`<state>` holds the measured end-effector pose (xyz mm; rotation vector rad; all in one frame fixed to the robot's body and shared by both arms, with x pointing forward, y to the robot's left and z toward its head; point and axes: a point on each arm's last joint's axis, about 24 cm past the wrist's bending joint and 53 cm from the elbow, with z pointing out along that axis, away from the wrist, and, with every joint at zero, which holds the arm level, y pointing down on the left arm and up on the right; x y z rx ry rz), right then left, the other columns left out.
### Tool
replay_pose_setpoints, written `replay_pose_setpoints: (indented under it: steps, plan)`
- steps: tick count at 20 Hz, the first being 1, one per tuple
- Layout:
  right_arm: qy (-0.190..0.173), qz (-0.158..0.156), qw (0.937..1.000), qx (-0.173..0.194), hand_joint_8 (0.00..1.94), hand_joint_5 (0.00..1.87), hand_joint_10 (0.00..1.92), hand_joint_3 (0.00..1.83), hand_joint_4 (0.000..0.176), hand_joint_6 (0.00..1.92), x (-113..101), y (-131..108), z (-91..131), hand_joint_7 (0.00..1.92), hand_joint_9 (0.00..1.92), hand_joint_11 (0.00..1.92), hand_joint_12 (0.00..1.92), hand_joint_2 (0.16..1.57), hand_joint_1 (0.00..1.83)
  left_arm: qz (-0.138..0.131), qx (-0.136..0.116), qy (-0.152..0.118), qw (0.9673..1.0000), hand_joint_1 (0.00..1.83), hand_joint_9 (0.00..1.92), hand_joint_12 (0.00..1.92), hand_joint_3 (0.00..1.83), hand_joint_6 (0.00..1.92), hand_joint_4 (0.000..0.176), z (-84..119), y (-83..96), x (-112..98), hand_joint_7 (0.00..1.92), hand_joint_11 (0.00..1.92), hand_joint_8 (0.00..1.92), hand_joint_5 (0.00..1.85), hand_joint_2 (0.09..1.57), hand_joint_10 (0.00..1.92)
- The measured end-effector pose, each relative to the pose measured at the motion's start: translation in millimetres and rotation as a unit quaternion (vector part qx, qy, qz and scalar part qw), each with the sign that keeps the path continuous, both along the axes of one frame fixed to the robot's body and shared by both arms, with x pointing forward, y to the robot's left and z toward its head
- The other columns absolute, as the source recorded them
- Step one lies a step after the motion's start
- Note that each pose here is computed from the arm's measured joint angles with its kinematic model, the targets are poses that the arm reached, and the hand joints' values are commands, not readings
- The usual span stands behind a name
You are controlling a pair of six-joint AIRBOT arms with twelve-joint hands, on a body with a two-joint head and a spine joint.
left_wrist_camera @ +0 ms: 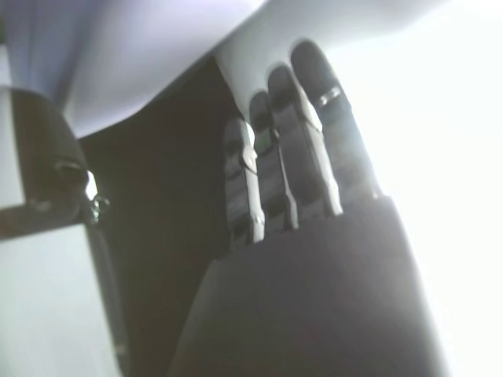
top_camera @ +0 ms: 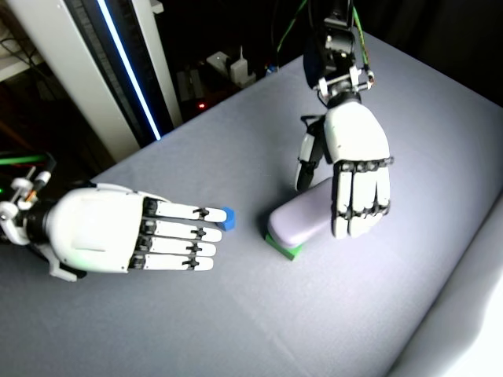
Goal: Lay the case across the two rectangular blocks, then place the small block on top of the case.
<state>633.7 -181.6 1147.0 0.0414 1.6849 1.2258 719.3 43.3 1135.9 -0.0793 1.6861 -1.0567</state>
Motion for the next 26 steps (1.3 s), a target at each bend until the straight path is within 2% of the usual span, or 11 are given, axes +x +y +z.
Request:
replay_pose_setpoints:
  steps: [2,4,5,7,9,13,17,19,20,22,26]
  plan:
    - [0.0,0.001,1.0,0.002,0.0,0.31,0.0,0.0,0.03,0.0,0.0,1.1,0.1,0.39,0.5,0.45,0.17,1.27,0.88,-0.001,-0.025,-0.028,0.9993,1.09,0.35,1.1,0.0,0.0,0.104,19.2,11.1,-14.2,0.34,0.0,0.0,0.29,0.92,0.01]
    - [-0.002,0.008,1.0,-0.002,0.0,0.29,0.0,0.0,0.039,0.0,-1.1,5.5,0.2,0.39,0.48,0.4,0.15,1.26,0.9,0.003,-0.05,-0.047,0.9976,1.1,0.38,1.12,0.01,0.01,0.066,31.9,26.5,-27.2,0.36,0.0,0.0,0.34,0.94,0.02]
    - [-0.004,0.013,0.9999,0.0,0.0,0.3,0.0,0.0,0.032,0.0,-2.3,7.8,1.9,0.42,0.48,0.38,0.16,1.22,0.9,0.006,-0.065,-0.058,0.9962,1.03,0.34,0.96,0.01,0.0,0.11,39.6,35.0,-32.6,0.34,0.0,0.0,0.28,1.0,0.01]
    - [-0.006,0.018,0.9998,0.0,0.01,0.31,0.01,0.0,0.015,0.0,-3.5,10.0,3.1,0.44,0.5,0.39,0.18,1.2,0.91,0.008,-0.081,-0.075,0.9939,1.03,0.3,0.85,0.01,0.0,0.12,50.6,43.4,-39.0,0.31,0.0,0.0,0.27,1.01,0.0]
    - [-0.009,0.026,0.9996,-0.009,0.0,0.31,0.0,0.0,0.01,0.0,-3.5,14.0,2.8,0.48,0.55,0.29,0.57,1.18,0.87,0.006,-0.095,-0.102,0.9902,1.02,0.31,0.9,0.0,0.0,0.133,65.1,56.5,-55.7,0.3,0.0,0.0,0.29,1.03,0.01]
    - [-0.019,0.052,0.9983,-0.018,0.0,0.36,0.0,0.0,0.0,0.0,3.4,34.6,8.3,0.51,0.6,0.1,1.11,1.14,0.79,0.002,-0.099,-0.116,0.9884,1.14,0.4,1.12,0.0,0.0,0.086,67.9,83.7,-85.9,0.38,0.0,0.01,0.32,1.0,0.02]
    - [-0.012,0.083,0.9953,-0.049,0.0,0.37,0.01,0.0,0.005,0.0,2.7,58.1,-4.7,0.52,0.61,0.26,0.89,1.08,0.95,0.046,-0.091,-0.086,0.9911,0.93,0.34,0.94,0.0,0.0,0.036,50.9,119.9,-81.4,0.3,0.01,0.0,0.32,1.03,0.0]
    - [-0.007,0.085,0.9945,-0.06,0.0,0.32,0.0,0.0,0.034,0.0,6.6,60.9,-9.4,0.49,0.58,0.29,0.82,1.1,0.86,0.041,-0.086,-0.073,0.9927,0.9,0.3,0.84,0.0,0.0,0.015,42.5,120.9,-85.6,0.27,0.0,0.0,0.31,1.03,0.0]
    - [-0.008,0.089,0.9936,-0.069,0.0,0.32,0.0,0.0,0.016,0.0,7.7,64.0,-10.7,0.51,0.6,0.27,0.93,1.11,0.87,0.036,-0.084,-0.068,0.9935,0.91,0.28,0.82,0.0,0.0,0.003,39.8,119.2,-91.5,0.26,0.0,0.0,0.3,1.03,0.0]
    - [-0.011,0.096,0.9921,-0.08,0.0,0.35,0.01,0.0,0.0,0.0,7.3,70.9,-13.2,0.52,0.63,0.24,1.06,1.11,0.87,0.027,-0.079,-0.067,0.9942,0.92,0.29,0.84,0.0,0.0,0.003,38.0,118.1,-100.4,0.27,0.0,0.0,0.3,1.02,0.0]
    - [-0.015,0.112,0.9887,-0.099,0.0,0.42,0.01,0.0,0.0,0.0,8.5,89.0,-21.4,0.57,0.69,0.35,1.09,1.08,0.94,0.045,-0.097,-0.077,0.9912,0.97,0.27,0.88,0.0,0.0,0.045,45.8,129.3,-100.6,0.27,0.0,0.0,0.28,1.0,0.0]
